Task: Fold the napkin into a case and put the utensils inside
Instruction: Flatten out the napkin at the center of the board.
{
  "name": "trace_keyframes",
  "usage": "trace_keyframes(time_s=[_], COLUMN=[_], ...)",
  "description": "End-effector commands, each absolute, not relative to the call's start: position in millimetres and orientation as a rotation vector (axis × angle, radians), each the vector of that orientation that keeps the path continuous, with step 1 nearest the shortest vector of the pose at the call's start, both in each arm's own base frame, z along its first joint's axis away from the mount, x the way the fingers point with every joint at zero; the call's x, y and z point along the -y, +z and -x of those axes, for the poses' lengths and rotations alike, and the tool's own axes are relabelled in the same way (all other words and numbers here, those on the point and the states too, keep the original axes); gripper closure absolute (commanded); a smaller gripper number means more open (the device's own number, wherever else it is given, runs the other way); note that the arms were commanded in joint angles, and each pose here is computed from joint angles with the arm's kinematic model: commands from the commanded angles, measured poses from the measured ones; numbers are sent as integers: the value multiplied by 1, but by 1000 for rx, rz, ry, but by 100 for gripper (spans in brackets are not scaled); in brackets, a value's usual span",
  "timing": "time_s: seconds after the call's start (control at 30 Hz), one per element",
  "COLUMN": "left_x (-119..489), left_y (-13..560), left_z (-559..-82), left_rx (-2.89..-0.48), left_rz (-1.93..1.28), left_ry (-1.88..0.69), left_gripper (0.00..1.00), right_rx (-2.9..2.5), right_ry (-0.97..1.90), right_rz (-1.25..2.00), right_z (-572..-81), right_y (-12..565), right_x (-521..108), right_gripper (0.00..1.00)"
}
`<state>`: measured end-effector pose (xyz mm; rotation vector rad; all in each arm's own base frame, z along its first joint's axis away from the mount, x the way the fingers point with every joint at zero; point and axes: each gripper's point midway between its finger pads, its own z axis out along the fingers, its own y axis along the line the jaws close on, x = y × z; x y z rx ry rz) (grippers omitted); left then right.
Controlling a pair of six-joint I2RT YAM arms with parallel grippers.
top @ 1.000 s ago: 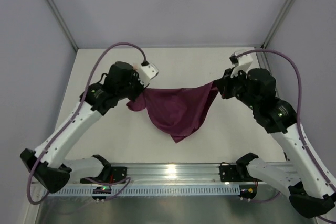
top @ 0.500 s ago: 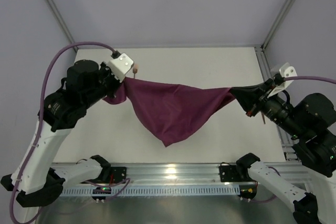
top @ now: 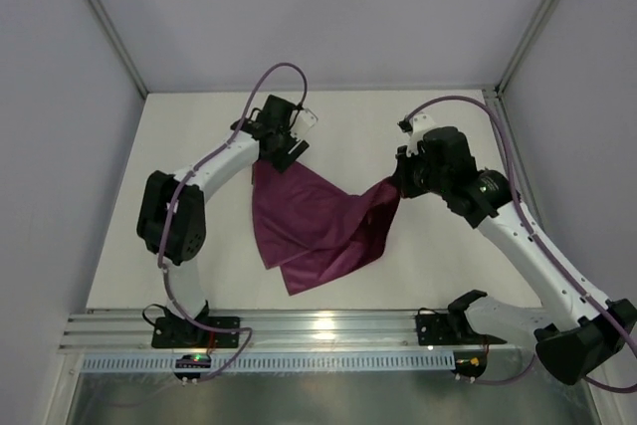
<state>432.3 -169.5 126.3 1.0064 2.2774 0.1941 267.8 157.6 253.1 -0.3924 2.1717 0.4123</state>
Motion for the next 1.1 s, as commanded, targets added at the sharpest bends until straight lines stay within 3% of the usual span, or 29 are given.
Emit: trace_keyframes(time_s=[0.0,0.1,0.2,0.3,0.4,0.5,0.53,0.57,1.07], left_x=[196,202,218,212,181,153,149,145,166], left_y=[203,230,227,176,134,98,90,84,30], left_z=[-450,-413,-336,-253,-195,-173,-171,-172,-184], left_rx=[-2089,-2059,-2016,-2033,-2075,-2154,-2159,-2157,-2033], left_rz=[-897,-905,-1121,-1446,-1673,-1773,-1794,-1802,-1854], left_ry=[64,-47,-171,-254,-300,-243,-228,-184,-169], left_gripper=[25,30,38,40,34,23,13,12,18], right_rx=[-2136,-2158,-2160,-2157,-2158,-2158,-2158,-2155,-2155], right_ry=[395,417,418,410,405,405,405,408,400], right_rz=[309,297,289,288,286,285,286,286,282], right_z=[-287,-288,-287,-284,-284,-284,-286,-286,-285], right_y=[247,230,223,220,217,216,215,216,215], right_x=[-157,-161,-160,-157,-156,-156,-156,-157,-155], right_gripper=[97,97,97,97,97,97,97,97,97])
